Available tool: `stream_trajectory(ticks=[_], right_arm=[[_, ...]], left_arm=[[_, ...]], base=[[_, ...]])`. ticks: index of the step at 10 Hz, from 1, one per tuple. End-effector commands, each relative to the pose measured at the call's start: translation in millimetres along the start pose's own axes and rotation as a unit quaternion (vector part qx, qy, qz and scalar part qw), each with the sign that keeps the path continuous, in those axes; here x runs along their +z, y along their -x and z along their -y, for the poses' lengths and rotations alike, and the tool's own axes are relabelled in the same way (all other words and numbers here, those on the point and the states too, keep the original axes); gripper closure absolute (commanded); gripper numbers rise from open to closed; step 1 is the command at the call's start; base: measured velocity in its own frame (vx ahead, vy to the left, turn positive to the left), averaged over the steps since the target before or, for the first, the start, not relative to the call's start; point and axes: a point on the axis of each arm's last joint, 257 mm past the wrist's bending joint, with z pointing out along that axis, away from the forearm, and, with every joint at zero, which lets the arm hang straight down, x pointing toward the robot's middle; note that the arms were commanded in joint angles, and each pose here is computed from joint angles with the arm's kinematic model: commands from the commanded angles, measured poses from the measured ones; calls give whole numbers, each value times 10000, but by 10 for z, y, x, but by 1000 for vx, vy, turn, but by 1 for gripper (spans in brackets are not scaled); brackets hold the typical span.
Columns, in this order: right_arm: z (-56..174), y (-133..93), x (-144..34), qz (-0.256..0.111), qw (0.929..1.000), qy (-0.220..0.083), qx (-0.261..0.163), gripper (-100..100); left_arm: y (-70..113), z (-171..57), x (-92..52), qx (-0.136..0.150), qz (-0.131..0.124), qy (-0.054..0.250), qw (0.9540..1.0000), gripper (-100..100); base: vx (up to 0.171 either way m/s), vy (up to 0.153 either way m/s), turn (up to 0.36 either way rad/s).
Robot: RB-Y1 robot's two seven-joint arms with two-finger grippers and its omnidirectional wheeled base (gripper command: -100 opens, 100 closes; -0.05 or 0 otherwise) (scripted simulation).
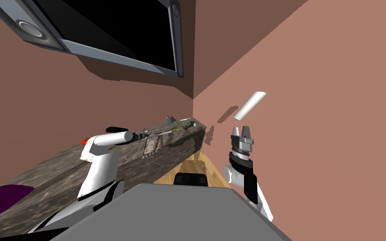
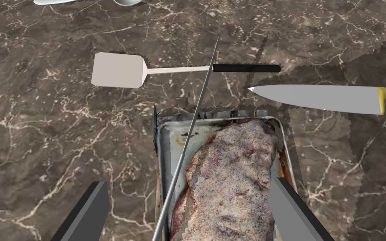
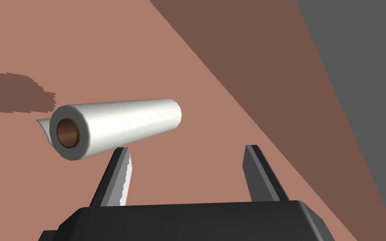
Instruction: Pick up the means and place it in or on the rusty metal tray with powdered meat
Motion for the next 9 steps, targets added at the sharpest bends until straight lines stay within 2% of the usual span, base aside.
stream_trajectory(ticks=[1, 2, 3, 4, 9], right_arm=[[0, 0, 0, 0, 10000, 0, 0, 0], [0, 0, 0, 0, 10000, 0, 0, 0], [0, 0, 0, 0, 10000, 0, 0, 0], [0, 0, 0, 0, 10000, 0, 0, 0], [0, 0, 0, 0, 10000, 0, 0, 0]], left_arm=[[-64, 28, -88, -35, 5, -34, 10000, -100], [-92, 43, -137, -52, 4, -54, 10000, -100], [-81, 21, -112, -35, -10, -39, 10000, -100], [-77, 22, -119, -44, 3, -43, 10000, 0], [-77, 22, -118, -43, 2, -43, 10000, 0]], base=[[-13, 13, -55], [-14, 14, -49], [-6, 7, -9], [0, 0, 0], [0, 0, 0]])
